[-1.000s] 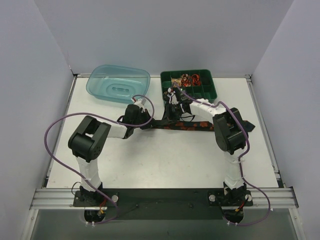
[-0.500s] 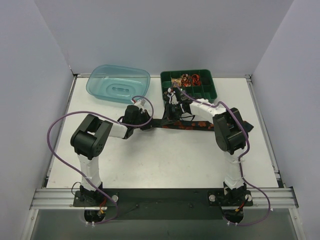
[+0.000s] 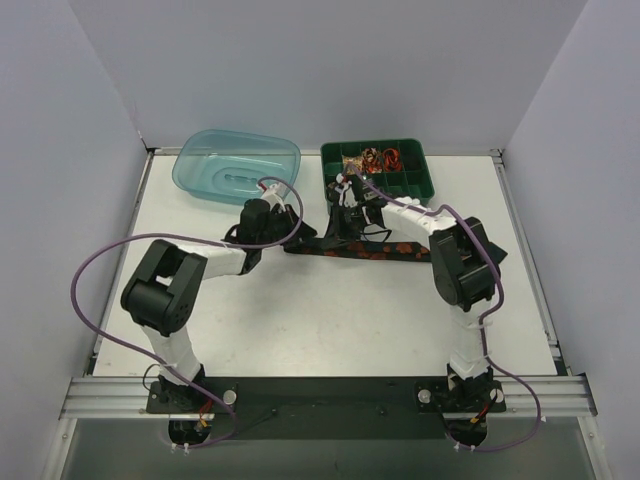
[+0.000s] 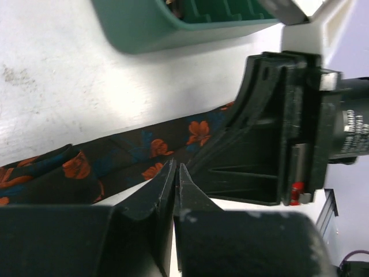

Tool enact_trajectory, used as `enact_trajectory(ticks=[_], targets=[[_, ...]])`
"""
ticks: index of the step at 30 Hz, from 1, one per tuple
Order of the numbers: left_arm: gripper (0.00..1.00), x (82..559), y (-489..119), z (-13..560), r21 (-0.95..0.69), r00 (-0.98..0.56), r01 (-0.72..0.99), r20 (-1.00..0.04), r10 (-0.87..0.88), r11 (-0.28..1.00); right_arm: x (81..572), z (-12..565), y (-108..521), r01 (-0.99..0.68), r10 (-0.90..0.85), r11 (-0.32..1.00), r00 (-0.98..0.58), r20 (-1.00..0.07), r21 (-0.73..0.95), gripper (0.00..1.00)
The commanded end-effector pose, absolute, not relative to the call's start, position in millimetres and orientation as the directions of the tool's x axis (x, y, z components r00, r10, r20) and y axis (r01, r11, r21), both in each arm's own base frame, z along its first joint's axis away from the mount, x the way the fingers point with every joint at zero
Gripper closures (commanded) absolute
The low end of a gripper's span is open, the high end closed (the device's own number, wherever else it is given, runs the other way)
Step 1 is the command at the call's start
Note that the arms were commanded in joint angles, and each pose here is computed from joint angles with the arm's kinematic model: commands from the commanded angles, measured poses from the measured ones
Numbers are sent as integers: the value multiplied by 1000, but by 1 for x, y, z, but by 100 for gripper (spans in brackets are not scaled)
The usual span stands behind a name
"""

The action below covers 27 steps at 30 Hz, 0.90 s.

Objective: Roll the ties
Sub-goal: Roll the tie at the center of the board.

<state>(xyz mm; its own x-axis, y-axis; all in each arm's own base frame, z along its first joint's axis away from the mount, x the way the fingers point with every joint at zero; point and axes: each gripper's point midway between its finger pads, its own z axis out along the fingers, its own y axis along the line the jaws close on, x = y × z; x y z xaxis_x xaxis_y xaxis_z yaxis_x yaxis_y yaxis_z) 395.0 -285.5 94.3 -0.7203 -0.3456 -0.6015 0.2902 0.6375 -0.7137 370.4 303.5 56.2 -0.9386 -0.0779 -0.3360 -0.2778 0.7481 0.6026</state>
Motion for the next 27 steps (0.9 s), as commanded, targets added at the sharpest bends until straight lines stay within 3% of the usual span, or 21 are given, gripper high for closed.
enact_trajectory(ticks=[1, 5, 9, 13, 21, 27], targets=[[87, 403, -289, 146, -736, -671, 371, -634, -385, 566, 367, 88, 307, -325, -84, 722, -918, -388, 611, 100], [79, 403, -281, 169, -739, -645, 387, -644, -411, 551, 370, 92, 311, -332, -87, 724, -913, -399, 604, 100], [50, 407, -254, 167, -736, -641, 330, -634, -432, 591, 370, 95, 327, -366, -120, 729, -900, -418, 578, 100], [29, 410, -222, 150, -701, -639, 234, -633, -437, 674, 373, 95, 344, -397, -155, 740, -886, -437, 543, 100], [9, 406, -193, 108, -678, -686, 147, -594, -420, 720, 385, 72, 366, -419, -207, 779, -874, -440, 466, 100], [7, 406, -187, 86, -635, -704, 123, -597, -384, 763, 403, 61, 367, -401, -196, 812, -872, -449, 424, 100]])
